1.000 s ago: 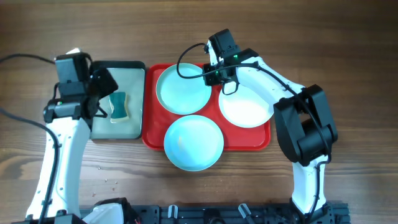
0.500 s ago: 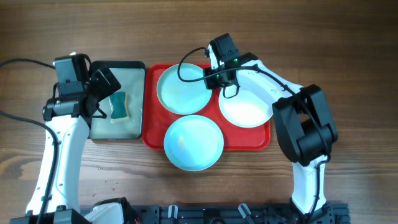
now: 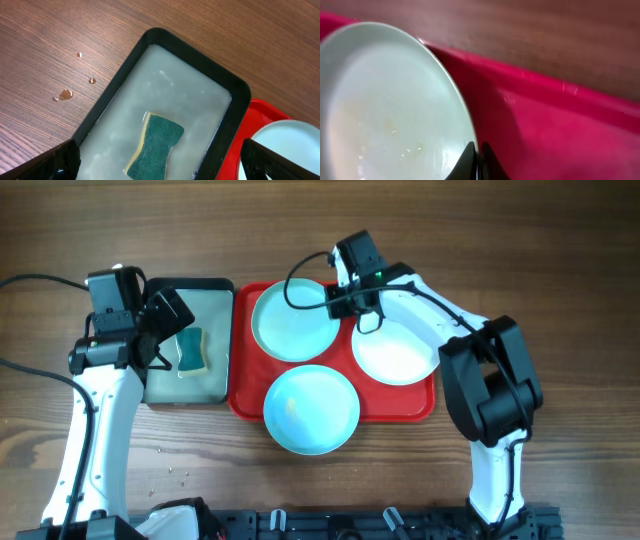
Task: Clean dirty plates on tray and stack at the side
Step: 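Lift the teal plate with the right gripper over the black tray, then carry the teal plate right and set it on the table beside the red tray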
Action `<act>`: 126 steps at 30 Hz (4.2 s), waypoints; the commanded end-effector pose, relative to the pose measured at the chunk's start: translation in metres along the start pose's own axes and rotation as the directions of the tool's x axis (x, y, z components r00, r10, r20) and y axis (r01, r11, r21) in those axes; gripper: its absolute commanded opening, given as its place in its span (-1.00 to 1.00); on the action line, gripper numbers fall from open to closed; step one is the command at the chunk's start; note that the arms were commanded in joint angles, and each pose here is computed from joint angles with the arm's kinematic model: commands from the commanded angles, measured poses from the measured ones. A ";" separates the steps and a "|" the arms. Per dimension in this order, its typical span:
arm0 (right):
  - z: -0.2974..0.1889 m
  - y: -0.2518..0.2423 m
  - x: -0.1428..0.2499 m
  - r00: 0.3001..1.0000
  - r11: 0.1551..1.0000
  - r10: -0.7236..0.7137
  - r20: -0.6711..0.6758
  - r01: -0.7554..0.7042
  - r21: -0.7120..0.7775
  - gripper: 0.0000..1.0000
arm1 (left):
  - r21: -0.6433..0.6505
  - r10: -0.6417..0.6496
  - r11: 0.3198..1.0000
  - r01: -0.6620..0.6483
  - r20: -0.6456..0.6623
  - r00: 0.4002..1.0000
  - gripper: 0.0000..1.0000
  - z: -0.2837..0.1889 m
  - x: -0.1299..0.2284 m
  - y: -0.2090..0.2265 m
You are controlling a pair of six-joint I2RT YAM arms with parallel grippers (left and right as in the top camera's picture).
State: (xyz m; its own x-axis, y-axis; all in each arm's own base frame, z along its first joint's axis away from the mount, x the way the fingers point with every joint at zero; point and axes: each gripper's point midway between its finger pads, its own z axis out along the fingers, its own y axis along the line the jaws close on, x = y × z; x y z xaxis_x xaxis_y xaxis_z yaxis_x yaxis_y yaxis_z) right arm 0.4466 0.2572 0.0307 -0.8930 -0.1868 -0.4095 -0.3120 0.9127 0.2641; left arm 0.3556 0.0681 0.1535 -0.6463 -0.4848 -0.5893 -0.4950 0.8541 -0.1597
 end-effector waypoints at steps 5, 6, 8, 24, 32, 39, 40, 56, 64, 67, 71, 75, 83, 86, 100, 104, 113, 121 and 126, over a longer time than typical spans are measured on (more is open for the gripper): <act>-0.056 0.034 -0.068 0.984 0.998 -0.041 0.173 0.048 -0.036 -0.92 | 0.006 -0.018 1.000 0.018 0.001 1.000 1.00 0.000 -0.003 -0.001; -0.058 0.039 -0.072 0.982 0.998 -0.046 0.183 0.054 -0.039 -0.91 | 0.006 -0.018 1.000 0.018 0.001 1.000 1.00 0.000 -0.003 -0.001; -0.061 0.046 -0.078 0.973 0.998 -0.070 0.218 0.070 0.008 -0.91 | 0.006 -0.018 1.000 0.018 0.001 1.000 1.00 0.000 -0.003 -0.001; -0.094 0.180 -0.123 0.698 0.902 -0.428 0.574 0.365 0.230 -0.92 | 0.006 -0.018 1.000 0.018 0.001 1.000 1.00 0.000 -0.003 -0.001; -0.108 0.220 -0.126 0.449 0.696 -0.705 0.549 0.588 0.412 -0.91 | 0.006 -0.018 1.000 0.018 0.001 1.000 1.00 0.000 -0.003 -0.001; -0.124 0.248 -0.129 0.159 0.423 -0.883 0.441 0.678 0.601 -0.92 | 0.006 -0.018 1.000 0.018 0.001 1.000 1.00 0.000 -0.003 -0.001; -0.126 0.250 -0.129 0.128 0.392 -0.896 0.426 0.680 0.620 -0.92 | 0.006 -0.018 1.000 0.018 0.001 1.000 1.00 0.000 -0.003 -0.001; -0.131 0.260 -0.131 0.026 0.310 -0.914 0.406 0.691 0.653 -0.91 | 0.006 -0.018 1.000 0.018 0.001 1.000 1.00 0.000 -0.003 -0.001; -0.131 0.261 -0.131 0.025 0.310 -0.913 0.406 0.691 0.653 -0.91 | 0.006 -0.018 1.000 0.018 0.001 1.000 1.00 0.000 -0.003 -0.001; -0.131 0.260 -0.131 0.026 0.310 -0.913 0.406 0.691 0.653 -0.91 | 0.006 -0.018 1.000 0.018 0.001 1.000 1.00 0.000 -0.003 -0.001; -0.131 0.261 -0.131 0.026 0.311 -0.913 0.407 0.691 0.652 -0.91 | 0.006 -0.018 1.000 0.018 0.001 1.000 1.00 0.000 -0.003 -0.001; -0.131 0.260 -0.131 0.035 0.322 -0.909 0.415 0.691 0.647 -0.91 | 0.006 -0.018 1.000 0.018 0.001 1.000 1.00 0.000 -0.003 -0.001; -0.117 0.226 -0.135 0.451 0.747 -0.639 0.623 0.558 0.361 -0.92 | 0.006 -0.018 1.000 0.018 0.001 1.000 1.00 0.000 -0.003 -0.001; -0.101 0.184 -0.134 0.682 0.922 -0.375 0.628 0.344 0.177 -0.92 | 0.006 -0.018 1.000 0.018 0.002 1.000 1.00 0.000 -0.003 -0.001; -0.145 0.046 -0.123 0.933 0.963 0.087 0.351 0.011 -0.268 -0.91 | 0.006 -0.018 1.000 0.018 0.001 1.000 1.00 0.000 -0.003 -0.001; -0.158 -0.073 -0.110 0.921 0.960 0.268 0.281 -0.229 -0.163 -0.91 | 0.006 -0.018 1.000 0.018 0.001 1.000 1.00 0.000 -0.003 -0.001; -0.220 -0.306 -0.012 0.758 0.723 0.579 0.301 -0.648 0.241 -0.92 | 0.006 -0.018 1.000 0.018 0.001 1.000 1.00 0.000 -0.003 -0.001; -0.199 -0.355 0.056 0.719 0.607 0.634 0.286 -0.691 0.393 -0.91 | 0.006 -0.018 1.000 0.018 0.001 1.000 1.00 0.000 -0.003 -0.001; -0.167 -0.354 0.082 0.718 0.609 0.648 0.255 -0.689 0.392 -0.92 | 0.006 -0.018 1.000 0.018 0.001 1.000 1.00 0.000 -0.003 -0.001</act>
State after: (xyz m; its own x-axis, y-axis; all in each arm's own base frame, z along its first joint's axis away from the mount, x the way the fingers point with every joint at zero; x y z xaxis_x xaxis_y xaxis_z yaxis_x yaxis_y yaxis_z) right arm 0.4383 -0.1446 0.0606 -0.7519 0.5582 -0.3507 0.5549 0.8232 0.1204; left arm 0.3556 0.0682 0.1535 -0.6460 -0.4854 -0.5891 -0.4954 0.8538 -0.1602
